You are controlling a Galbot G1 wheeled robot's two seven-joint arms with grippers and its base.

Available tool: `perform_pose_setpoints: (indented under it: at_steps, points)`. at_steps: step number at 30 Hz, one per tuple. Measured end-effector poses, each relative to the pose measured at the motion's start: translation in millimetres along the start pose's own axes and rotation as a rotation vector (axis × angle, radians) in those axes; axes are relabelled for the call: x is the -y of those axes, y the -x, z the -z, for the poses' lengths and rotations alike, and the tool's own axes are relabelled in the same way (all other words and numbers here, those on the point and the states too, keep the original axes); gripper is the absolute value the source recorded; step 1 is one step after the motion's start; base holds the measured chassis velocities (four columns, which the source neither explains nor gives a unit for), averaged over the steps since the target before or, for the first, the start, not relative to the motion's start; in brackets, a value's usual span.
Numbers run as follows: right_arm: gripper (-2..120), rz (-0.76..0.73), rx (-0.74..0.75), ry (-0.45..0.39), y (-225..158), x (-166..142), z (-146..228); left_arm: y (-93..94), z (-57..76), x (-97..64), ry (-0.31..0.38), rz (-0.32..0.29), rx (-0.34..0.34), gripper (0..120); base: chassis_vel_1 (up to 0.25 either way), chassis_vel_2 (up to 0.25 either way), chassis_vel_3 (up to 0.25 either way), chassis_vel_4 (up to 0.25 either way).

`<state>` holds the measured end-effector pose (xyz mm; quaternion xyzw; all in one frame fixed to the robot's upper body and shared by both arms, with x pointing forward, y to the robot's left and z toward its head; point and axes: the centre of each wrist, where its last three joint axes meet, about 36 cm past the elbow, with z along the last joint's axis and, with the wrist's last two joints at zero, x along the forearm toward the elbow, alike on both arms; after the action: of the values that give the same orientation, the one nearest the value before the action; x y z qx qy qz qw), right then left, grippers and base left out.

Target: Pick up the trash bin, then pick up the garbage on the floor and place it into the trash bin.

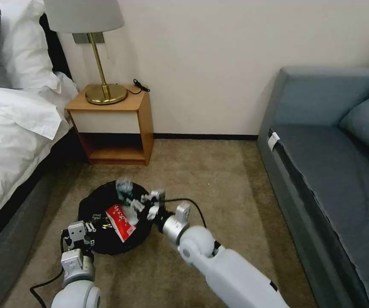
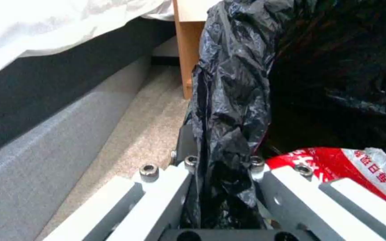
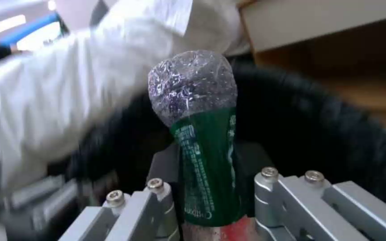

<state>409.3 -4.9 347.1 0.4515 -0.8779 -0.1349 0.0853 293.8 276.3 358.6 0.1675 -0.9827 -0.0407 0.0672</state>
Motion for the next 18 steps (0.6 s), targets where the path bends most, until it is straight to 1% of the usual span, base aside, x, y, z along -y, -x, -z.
perform_pose_setpoints:
  at_steps: [1,3,4,5,8,9,13,14,17,18]
  points:
    - [30,-0.002,-0.009,-0.015,-0.1,-4.2,-3.7,-0.5,0.4,0.0,-0.001,0.000,0.000,1,0.000,0.000,0.000,0.000]
    - [39,-0.011,-0.013,-0.021,0.7,-9.9,-5.3,-1.2,1.3,-0.4,-0.002,-0.001,0.001,1,0.000,0.000,0.000,0.000]
    - [39,-0.011,-0.013,-0.021,0.7,-9.9,-5.3,-1.2,1.3,-0.4,-0.002,-0.001,0.001,1,0.000,0.000,0.000,0.000]
    - [45,-0.015,-0.011,-0.020,1.3,-12.7,-3.9,-1.5,1.3,-0.7,-0.002,-0.001,0.001,1,0.000,0.000,0.000,0.000]
    - [57,-0.014,-0.008,-0.023,1.3,-17.4,-1.4,-2.8,0.3,-1.7,-0.001,0.000,-0.004,1,0.000,0.000,0.000,0.000]
    - [57,-0.014,-0.008,-0.023,1.3,-17.4,-1.4,-2.8,0.3,-1.7,-0.001,0.000,-0.004,1,0.000,0.000,0.000,0.000]
    - [76,-0.016,-0.011,-0.045,-1.3,-16.9,-1.1,-3.7,-0.4,-2.5,-0.003,0.000,-0.005,1,0.000,0.000,0.000,0.000]
    - [76,-0.016,-0.011,-0.045,-1.3,-16.9,-1.1,-3.7,-0.4,-2.5,-0.003,0.000,-0.005,1,0.000,0.000,0.000,0.000]
    - [90,-0.023,-0.012,-0.054,-2.0,-15.1,0.1,-3.4,-0.2,-2.5,-0.006,-0.001,-0.005,1,0.000,0.000,0.000,0.000]
    - [92,-0.028,-0.010,-0.056,-1.9,-14.3,0.9,-3.3,-0.1,-2.4,-0.007,-0.001,-0.005,1,0.000,0.000,0.000,0.000]
